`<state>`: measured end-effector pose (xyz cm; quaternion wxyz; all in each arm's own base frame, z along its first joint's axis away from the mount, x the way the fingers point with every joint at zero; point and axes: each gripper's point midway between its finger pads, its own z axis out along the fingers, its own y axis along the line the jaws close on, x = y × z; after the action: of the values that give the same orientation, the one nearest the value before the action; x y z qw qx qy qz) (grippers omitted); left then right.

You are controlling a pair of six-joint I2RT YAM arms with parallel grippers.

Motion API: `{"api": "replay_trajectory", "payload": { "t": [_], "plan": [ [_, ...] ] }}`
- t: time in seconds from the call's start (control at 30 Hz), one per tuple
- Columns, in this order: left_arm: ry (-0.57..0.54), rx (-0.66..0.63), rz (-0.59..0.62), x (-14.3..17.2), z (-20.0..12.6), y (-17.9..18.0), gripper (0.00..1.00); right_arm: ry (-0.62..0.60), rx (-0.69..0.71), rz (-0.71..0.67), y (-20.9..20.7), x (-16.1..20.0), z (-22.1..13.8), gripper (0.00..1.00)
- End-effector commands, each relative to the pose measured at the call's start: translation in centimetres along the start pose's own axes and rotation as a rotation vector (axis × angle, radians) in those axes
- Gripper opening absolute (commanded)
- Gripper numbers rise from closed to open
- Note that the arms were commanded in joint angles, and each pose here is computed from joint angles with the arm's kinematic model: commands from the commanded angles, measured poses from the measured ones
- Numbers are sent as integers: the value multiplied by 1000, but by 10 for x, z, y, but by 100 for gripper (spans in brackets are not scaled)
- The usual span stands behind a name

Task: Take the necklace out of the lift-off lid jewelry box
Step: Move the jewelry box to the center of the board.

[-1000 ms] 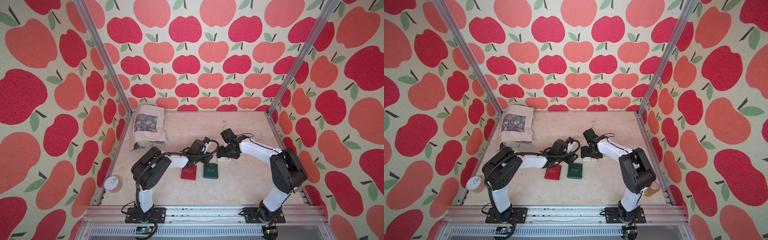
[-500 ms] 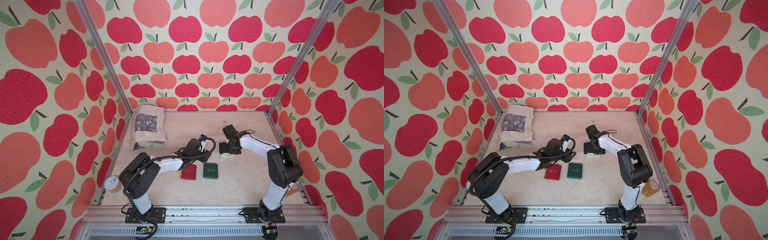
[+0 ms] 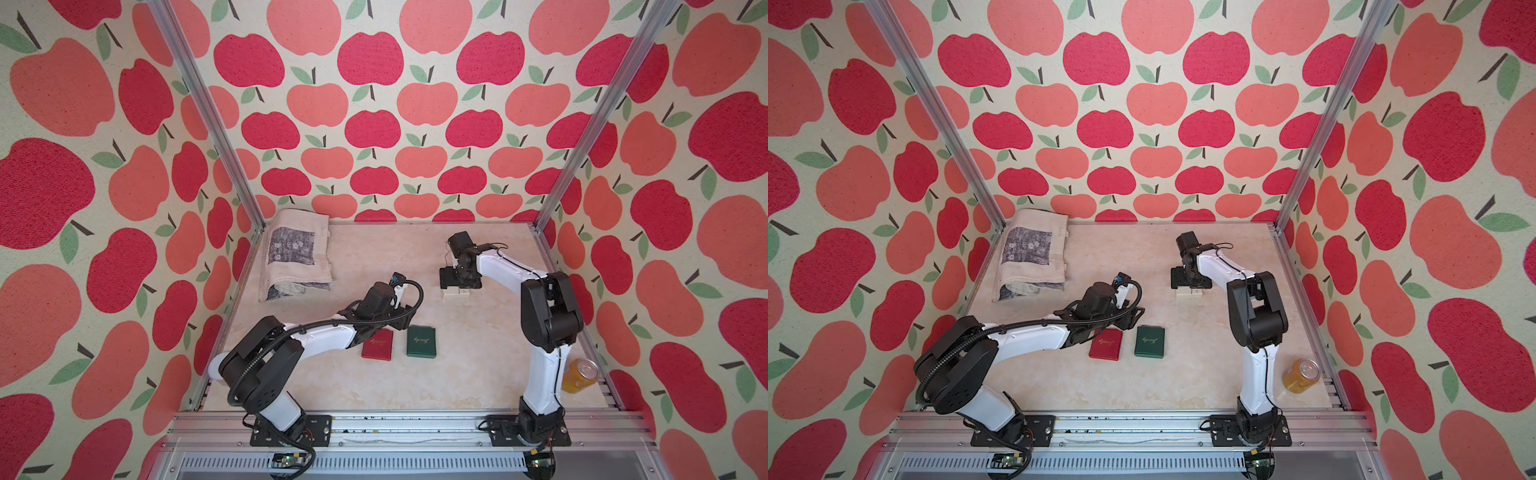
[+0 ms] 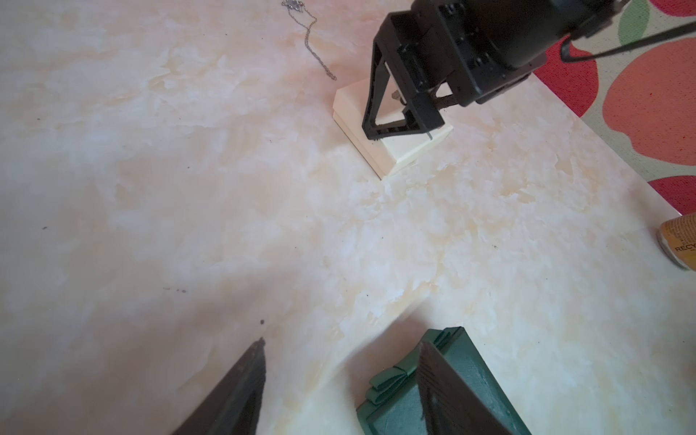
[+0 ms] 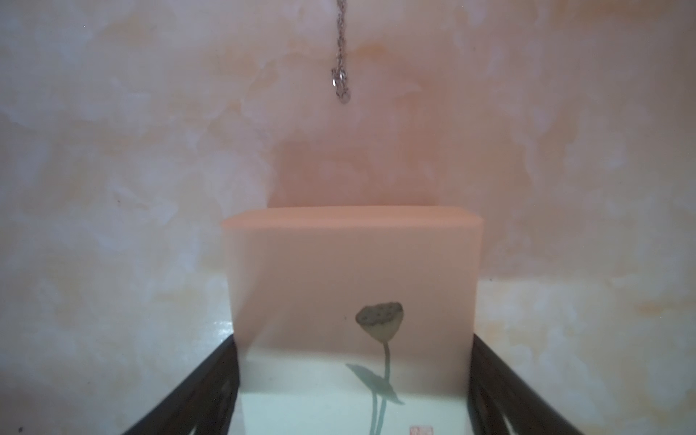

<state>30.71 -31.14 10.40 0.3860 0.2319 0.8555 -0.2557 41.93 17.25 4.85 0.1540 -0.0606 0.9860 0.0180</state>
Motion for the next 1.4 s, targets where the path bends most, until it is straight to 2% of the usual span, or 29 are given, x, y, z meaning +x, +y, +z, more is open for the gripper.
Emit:
{"api": "replay_trajectory", "payload": {
  "t": [0.0, 0.3, 0.57, 0.8, 1.1, 1.37],
  "plan": [
    [-20, -27, 0, -4, -11, 4, 68, 108, 59, -25, -14, 19, 22, 84],
    [-40, -32, 2, -7, -21, 4, 69, 69, 32, -31, -9, -3, 10, 91],
    [-56, -41, 15, -14, -27, 4, 75, -3, 28, -45, -10, -26, -22, 97],
    [-57, -48, 35, -20, -36, 3, 79, -63, -21, -42, -8, -20, -57, 98],
    [-35, -32, 42, -17, -51, -1, 79, -105, -139, -74, 16, 25, -93, 98],
    [-5, -42, 4, -3, -75, 1, 78, -106, -261, -113, 67, 95, -110, 99]
  ]
}}
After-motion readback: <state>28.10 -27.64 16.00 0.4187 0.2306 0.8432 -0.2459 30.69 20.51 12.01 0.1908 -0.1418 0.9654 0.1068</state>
